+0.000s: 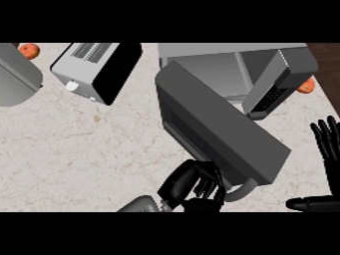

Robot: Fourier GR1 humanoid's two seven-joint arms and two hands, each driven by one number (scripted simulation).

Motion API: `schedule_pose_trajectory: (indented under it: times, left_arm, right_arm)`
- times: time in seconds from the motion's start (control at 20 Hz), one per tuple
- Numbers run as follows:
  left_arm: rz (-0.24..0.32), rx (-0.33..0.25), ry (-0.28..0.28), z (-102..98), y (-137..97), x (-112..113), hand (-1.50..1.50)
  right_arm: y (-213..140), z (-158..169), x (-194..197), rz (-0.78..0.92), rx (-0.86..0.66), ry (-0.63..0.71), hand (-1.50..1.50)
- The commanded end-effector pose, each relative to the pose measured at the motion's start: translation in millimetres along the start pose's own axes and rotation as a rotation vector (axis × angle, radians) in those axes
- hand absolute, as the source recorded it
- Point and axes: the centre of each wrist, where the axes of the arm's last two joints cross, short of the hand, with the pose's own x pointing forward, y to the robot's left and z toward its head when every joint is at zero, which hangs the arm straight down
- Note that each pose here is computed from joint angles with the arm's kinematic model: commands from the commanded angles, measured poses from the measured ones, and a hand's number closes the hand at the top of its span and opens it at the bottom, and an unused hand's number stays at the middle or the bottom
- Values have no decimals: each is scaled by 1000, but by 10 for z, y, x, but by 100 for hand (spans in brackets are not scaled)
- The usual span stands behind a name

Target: Pick up the milk, place it into the microwave and close the microwave

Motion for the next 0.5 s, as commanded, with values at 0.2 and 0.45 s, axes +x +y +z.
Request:
schedule_pose_trajectory:
  times: [0.2,0.45]
  left_arm:
    - [54,146,-72,-189,-30,154,150]
    - [39,198,-121,-430,129,330,150]
  right_arm:
    - [-60,-268,359,-44,143,-66,-150]
    - [62,-354,440,-103,269,-74,-150]
